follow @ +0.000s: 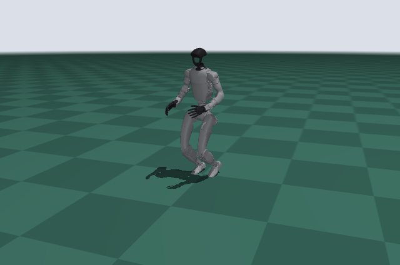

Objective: Run

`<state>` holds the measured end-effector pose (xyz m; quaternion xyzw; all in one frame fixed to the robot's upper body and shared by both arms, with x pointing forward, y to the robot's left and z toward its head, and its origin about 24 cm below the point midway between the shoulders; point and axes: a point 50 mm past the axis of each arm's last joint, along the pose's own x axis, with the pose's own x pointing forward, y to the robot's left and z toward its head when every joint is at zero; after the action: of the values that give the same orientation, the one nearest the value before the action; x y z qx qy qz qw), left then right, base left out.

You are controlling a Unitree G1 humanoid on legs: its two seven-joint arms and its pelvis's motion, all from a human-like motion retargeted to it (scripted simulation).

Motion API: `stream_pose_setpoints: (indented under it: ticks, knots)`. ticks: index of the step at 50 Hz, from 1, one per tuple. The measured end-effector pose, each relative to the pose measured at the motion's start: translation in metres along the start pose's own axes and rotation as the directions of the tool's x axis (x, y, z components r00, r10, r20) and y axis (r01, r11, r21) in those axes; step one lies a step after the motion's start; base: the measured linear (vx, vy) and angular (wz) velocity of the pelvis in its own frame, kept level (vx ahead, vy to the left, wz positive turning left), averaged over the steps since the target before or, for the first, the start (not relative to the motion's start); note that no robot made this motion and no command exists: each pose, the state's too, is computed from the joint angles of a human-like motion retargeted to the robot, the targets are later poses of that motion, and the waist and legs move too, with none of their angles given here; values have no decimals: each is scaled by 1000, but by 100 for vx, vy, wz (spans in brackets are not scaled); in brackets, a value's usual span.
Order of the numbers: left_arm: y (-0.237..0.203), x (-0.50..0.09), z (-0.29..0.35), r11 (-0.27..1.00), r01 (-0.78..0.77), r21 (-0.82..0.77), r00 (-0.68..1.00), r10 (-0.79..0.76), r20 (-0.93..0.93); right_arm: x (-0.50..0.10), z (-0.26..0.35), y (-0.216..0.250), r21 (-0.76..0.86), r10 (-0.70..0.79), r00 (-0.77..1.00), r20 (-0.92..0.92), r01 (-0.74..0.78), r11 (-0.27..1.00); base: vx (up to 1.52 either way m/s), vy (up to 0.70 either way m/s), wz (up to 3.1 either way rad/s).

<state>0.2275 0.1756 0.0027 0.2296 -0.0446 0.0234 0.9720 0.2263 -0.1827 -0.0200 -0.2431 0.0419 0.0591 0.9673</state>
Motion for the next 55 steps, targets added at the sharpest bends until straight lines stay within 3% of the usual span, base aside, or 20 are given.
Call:
stream_pose_setpoints:
  ticks: [10, 18, 25, 30, 36, 45, 55]
  knots:
    - [7, -9, 5, 998, 16, -60, 1000, -15, 10, 14, 24, -25, -1, -123, 986, 110, 123, 992, 0, 1, -13]
    - [8, -14, 6, 998, -45, -45, 999, 45, 8, 12, 28, -23, -62, -103, 985, 141, 113, 992, 2, 3, -22]
    - [25, 23, 27, 972, -230, -41, 967, 233, 99, 9, 20, -13, -52, -84, 992, 98, 89, 995, 1, 1, -7]
    - [27, 25, 53, 963, -237, -129, 943, 260, 208, -2, 14, -4, -2, -61, 995, 73, 62, 998, 0, 0, 0]
    - [32, 19, 75, 959, -212, -189, 916, 263, 303, -2, 29, -15, 39, -140, 980, 142, 136, 990, -4, -3, -5]
    - [44, 2, 41, 958, -268, -102, 949, 281, 141, 27, 92, -50, 74, -324, 862, 390, 321, 944, -1, -1, -5]
    - [45, -37, 6, 984, -160, -83, 987, 159, -22, 13, 102, -31, 141, -200, 877, 438, 153, 978, 8, 6, -5]
